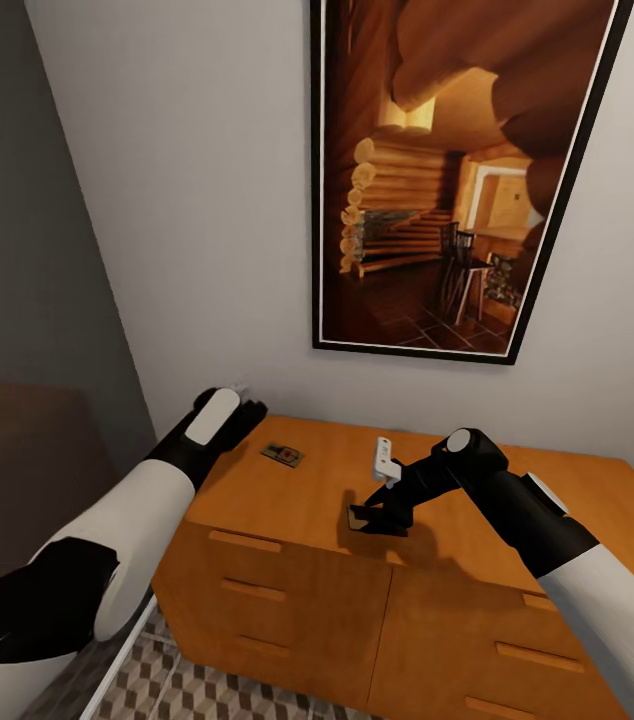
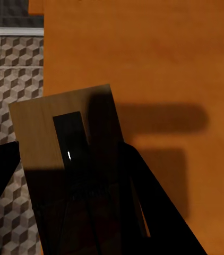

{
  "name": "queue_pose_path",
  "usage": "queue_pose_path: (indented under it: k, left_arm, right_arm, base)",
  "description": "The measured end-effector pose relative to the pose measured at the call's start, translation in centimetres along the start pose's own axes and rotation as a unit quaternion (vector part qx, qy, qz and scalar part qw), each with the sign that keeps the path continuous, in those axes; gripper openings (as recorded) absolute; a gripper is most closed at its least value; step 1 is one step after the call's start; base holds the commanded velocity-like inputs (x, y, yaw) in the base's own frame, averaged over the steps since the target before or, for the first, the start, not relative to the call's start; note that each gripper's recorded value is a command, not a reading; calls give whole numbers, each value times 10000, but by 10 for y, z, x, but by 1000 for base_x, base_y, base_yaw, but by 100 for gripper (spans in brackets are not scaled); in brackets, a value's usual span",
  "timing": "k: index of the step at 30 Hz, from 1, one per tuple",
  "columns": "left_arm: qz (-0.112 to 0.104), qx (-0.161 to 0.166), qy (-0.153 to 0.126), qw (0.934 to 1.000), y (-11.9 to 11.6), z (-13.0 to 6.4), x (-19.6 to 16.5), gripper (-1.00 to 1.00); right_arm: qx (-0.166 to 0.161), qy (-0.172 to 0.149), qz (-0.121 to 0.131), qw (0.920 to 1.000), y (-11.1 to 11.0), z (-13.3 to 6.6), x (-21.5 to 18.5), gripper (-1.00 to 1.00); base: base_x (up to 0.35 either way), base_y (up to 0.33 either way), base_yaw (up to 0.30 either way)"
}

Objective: Take the four mousetraps from the cabinet in the bathroom and place them on the bathroom floor. Make sure all four end up on the same floor surface, and ensure that at least two of them are either under or directly next to the same bathroom sink.

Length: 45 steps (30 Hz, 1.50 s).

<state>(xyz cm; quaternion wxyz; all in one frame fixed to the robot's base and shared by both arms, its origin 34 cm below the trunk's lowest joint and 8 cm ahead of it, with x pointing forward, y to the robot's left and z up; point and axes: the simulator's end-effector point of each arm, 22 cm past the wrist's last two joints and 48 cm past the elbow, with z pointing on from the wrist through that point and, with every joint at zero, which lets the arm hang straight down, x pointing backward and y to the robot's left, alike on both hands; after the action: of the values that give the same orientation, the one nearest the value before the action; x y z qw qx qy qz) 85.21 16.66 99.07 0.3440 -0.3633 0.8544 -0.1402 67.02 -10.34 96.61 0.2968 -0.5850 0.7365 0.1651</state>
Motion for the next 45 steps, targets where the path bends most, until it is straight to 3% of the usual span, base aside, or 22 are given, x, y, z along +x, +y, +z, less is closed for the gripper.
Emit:
queue_pose_path:
  k: [5, 10, 13, 16, 21, 25, 45]
  left_arm:
    - [58, -46, 13, 10000, 0, 1, 6, 100]
    - [40, -60, -185, 9998, -3, 0, 3, 100]
    - [-101, -131, -491, 9987, -2, -1, -6, 100]
    - [-332, -530, -755, 9952, 15, -3, -14, 100]
    - [-417, -856, -793, 9923, 32, -2, -13, 100]
    - [-518, -936, -839, 9907, 37, -1, -11, 100]
    - [-548, -941, -828, 9906, 38, 0, -7, 100]
  right_arm:
    - [-5, -3, 4, 10000, 0, 0, 0, -100]
    - [-6, -2, 5, 10000, 0, 0, 0, -100]
    - [-2, 2, 9, 10000, 0, 0, 0, -100]
    - [1, 7, 9, 10000, 0, 0, 1, -100]
    - [3, 7, 9, 10000, 0, 0, 0, -100]
    - [3, 7, 9, 10000, 0, 0, 0, -100]
    - [3, 8, 11, 10000, 0, 0, 0, -100]
  base:
    - [0, 0, 0]
    - [0, 0, 0]
    - [0, 0, 0]
    - [0, 0, 0]
    - [0, 0, 0]
    - [0, 0, 0]
    - [0, 0, 0]
